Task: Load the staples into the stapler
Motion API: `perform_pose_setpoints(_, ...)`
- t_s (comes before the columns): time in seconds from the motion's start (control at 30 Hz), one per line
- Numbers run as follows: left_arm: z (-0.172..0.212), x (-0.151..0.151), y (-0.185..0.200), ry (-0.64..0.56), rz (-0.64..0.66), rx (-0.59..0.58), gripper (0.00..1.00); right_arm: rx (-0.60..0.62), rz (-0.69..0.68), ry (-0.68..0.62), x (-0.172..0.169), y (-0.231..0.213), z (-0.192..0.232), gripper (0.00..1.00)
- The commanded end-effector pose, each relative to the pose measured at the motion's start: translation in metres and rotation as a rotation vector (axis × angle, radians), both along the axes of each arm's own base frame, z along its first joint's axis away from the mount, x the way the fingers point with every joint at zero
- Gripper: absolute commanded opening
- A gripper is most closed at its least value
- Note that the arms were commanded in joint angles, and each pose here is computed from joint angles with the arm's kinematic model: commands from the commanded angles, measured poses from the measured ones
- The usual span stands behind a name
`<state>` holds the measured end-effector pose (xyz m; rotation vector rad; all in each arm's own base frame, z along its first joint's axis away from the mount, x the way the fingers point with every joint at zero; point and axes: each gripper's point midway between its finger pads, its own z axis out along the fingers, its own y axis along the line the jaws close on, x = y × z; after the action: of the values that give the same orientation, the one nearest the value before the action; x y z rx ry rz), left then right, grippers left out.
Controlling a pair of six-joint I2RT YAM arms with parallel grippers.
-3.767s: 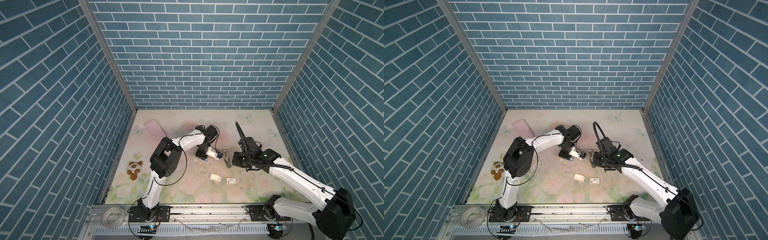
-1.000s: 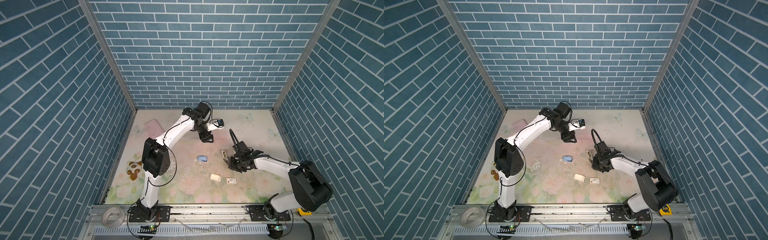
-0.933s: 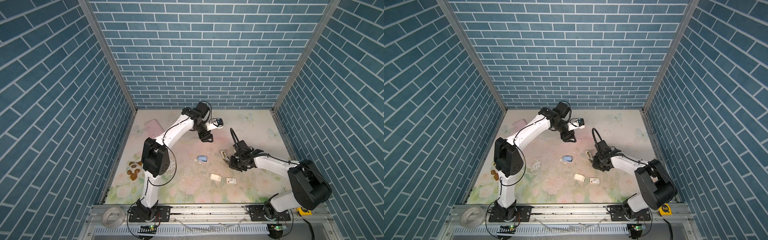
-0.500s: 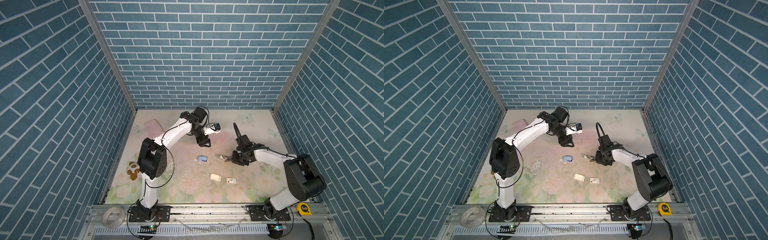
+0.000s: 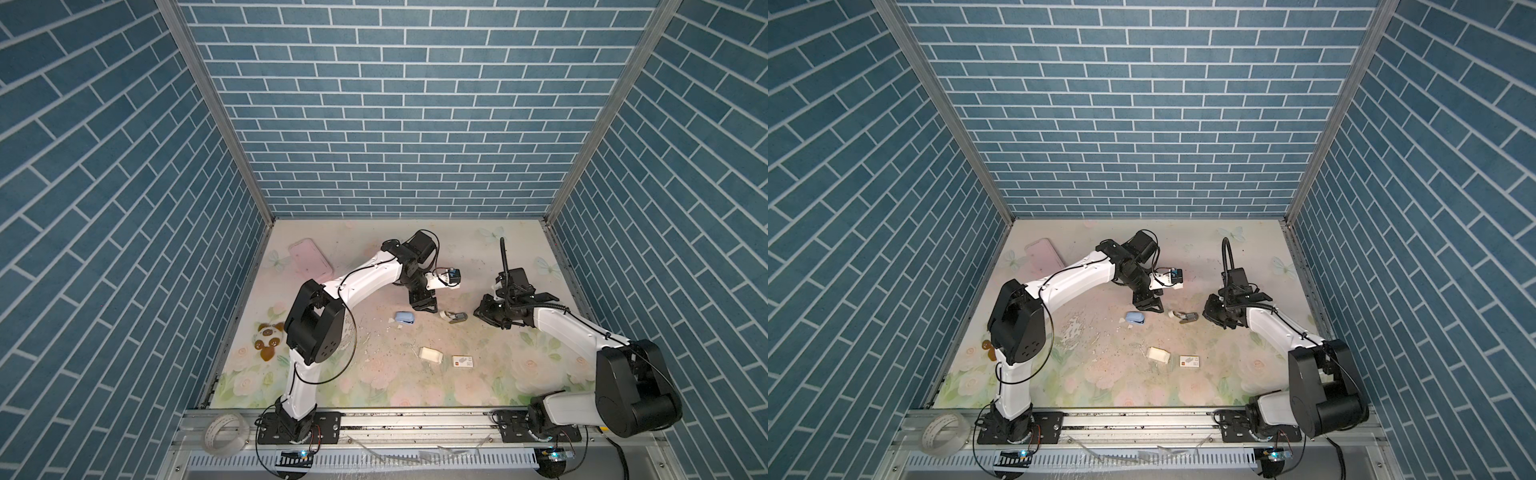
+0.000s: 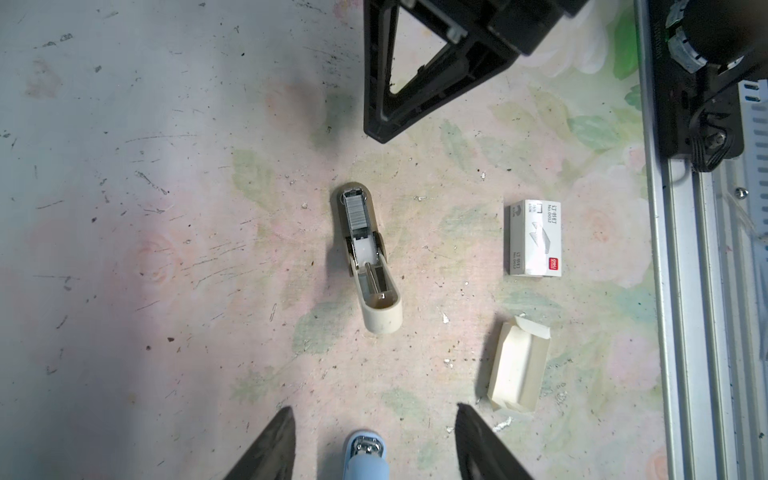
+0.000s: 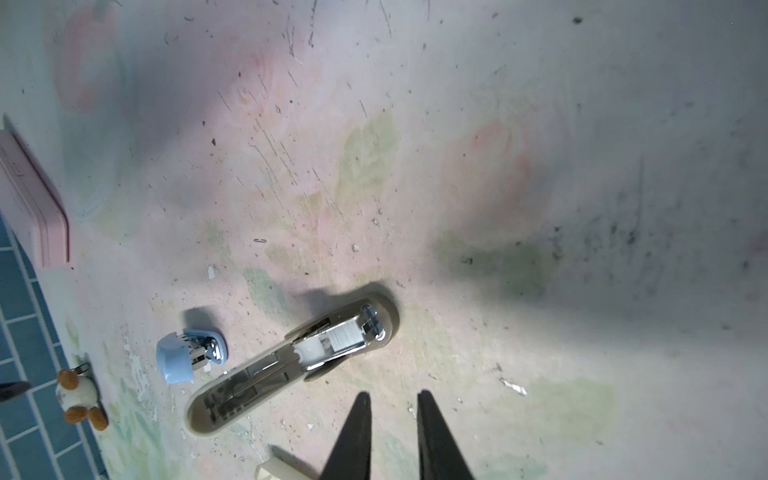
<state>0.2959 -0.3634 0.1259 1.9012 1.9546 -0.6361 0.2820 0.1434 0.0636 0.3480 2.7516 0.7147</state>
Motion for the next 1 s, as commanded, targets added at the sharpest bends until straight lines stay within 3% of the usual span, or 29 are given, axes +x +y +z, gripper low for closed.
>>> perform_pose_setpoints(0.0,-0.015,-0.001,-0.006,0.021,-0.001,0.005,0.63,0.083,0.028,0.011,0.005,0.011,-0.002,0.22)
perform_pose_setpoints(0.33,-0.041,-0.002,-0.02,0.009,0.016,0.055,0.59,0.105,0.087,0.035,0.023,0.018,-0.015,0.2)
perform_pose_setpoints(0.97,-0.055,-0.017,-0.025,0.034,-0.017,0.072,0.55,0.111,0.129,0.049,0.027,0.022,-0.024,0.18)
